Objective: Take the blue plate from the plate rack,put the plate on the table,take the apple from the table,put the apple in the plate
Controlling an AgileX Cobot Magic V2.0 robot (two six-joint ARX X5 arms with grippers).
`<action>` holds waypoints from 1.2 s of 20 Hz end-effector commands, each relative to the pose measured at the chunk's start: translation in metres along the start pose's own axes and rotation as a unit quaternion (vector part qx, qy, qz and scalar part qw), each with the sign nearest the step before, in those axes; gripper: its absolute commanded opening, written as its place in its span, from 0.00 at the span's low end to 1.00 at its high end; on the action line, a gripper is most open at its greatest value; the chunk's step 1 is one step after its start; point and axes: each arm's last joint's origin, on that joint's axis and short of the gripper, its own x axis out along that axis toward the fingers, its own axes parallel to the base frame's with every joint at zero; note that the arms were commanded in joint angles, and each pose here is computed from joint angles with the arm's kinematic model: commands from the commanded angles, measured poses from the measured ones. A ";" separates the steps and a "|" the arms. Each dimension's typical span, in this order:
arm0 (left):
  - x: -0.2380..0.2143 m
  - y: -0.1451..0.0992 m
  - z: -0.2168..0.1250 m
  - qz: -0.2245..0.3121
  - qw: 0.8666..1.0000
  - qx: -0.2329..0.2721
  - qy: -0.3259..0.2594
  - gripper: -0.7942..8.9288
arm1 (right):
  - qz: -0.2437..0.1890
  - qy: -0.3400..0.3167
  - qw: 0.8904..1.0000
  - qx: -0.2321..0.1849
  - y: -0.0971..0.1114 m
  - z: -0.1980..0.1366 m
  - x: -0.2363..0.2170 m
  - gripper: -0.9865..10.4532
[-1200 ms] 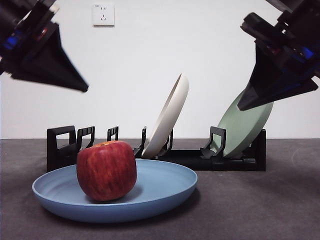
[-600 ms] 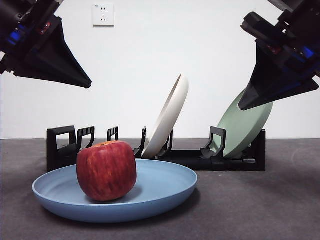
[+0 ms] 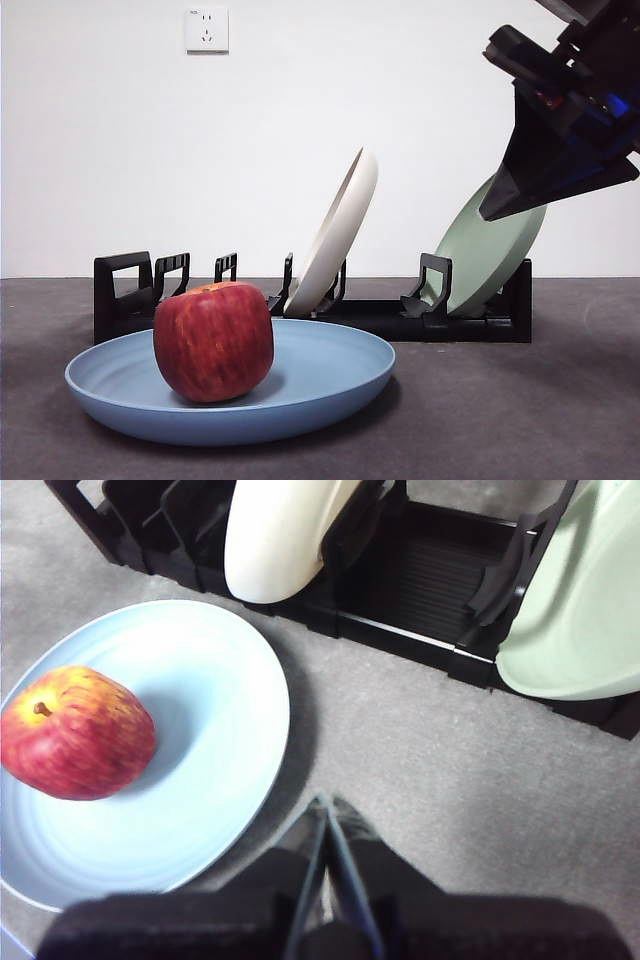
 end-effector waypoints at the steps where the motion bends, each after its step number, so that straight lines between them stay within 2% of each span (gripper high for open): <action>1: 0.000 0.006 -0.034 0.040 0.999 0.010 0.012 0.08 | -0.001 0.001 1.000 0.004 0.000 -0.002 0.001 0.08; 5: 0.000 0.014 -0.091 0.104 0.994 0.007 -0.013 0.08 | -0.001 0.001 1.000 0.004 0.000 -0.002 0.001 0.08; 10: 0.000 0.017 -0.126 0.135 0.991 0.003 -0.020 0.08 | -0.002 0.001 1.000 0.004 0.000 -0.002 0.001 0.08; 13: 0.000 0.018 -0.134 0.143 0.990 -0.001 -0.004 0.08 | -0.002 0.001 1.000 0.004 0.000 -0.002 0.001 0.08; 17: 0.000 0.018 -0.144 0.144 0.988 -0.013 0.046 0.08 | -0.002 0.001 1.000 0.004 0.000 -0.002 0.001 0.08; 24: 0.000 0.017 -0.144 0.142 0.989 -0.014 0.046 0.08 | -0.002 0.001 1.000 0.004 0.000 -0.002 0.001 0.08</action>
